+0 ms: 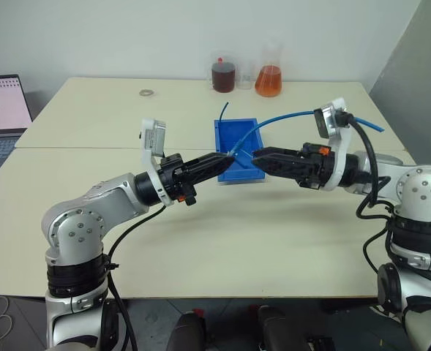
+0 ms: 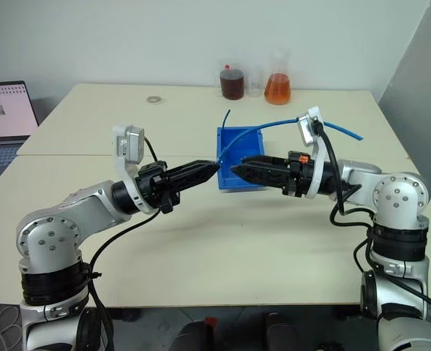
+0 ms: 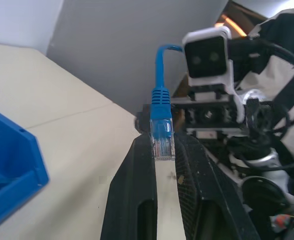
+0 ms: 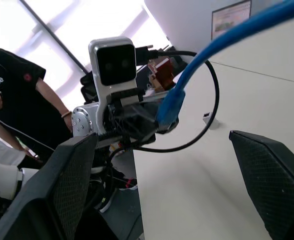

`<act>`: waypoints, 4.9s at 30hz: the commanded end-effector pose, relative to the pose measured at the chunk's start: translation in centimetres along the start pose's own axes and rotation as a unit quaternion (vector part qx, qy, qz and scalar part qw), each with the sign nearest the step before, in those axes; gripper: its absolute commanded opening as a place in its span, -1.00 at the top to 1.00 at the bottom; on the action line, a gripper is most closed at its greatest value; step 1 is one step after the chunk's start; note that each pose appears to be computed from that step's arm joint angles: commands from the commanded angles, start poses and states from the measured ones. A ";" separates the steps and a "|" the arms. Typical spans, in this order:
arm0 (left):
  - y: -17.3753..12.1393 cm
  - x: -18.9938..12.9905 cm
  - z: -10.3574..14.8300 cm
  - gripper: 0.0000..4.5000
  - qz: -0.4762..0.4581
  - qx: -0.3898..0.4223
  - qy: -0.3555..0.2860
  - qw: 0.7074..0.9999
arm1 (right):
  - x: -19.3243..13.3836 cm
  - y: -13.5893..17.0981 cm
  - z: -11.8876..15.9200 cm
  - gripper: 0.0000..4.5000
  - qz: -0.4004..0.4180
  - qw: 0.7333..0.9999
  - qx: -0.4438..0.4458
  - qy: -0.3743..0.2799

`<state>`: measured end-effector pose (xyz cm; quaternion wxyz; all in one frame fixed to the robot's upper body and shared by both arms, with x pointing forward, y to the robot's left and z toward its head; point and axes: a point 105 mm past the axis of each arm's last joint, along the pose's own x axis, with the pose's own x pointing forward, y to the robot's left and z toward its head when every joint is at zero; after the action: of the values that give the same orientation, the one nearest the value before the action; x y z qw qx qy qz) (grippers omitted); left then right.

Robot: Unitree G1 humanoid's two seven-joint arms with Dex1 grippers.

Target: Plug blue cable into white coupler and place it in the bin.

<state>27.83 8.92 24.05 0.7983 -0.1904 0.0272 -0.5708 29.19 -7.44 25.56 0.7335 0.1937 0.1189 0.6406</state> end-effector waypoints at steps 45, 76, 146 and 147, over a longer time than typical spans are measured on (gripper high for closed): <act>-2.0 -0.7 -0.8 0.02 -0.017 0.003 -0.019 1.000 | 1.2 0.9 1.1 0.92 0.057 0.998 0.000 0.015; 12.4 -16.3 -10.0 -0.99 0.743 0.136 0.015 0.655 | 2.4 -0.9 1.9 0.92 0.077 0.995 -0.036 0.058; 4.9 -8.2 -7.6 0.66 0.101 0.251 0.216 0.938 | 0.0 -1.5 2.3 0.92 0.002 0.993 -0.095 0.071; 4.5 -7.9 -8.6 0.66 0.068 0.258 0.234 0.935 | 0.1 -1.7 2.2 0.92 -0.002 0.992 -0.101 0.073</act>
<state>28.48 17.26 13.60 0.8805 0.1247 0.0883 -0.4488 31.88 -8.24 25.72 0.7390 0.1036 0.1390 0.6511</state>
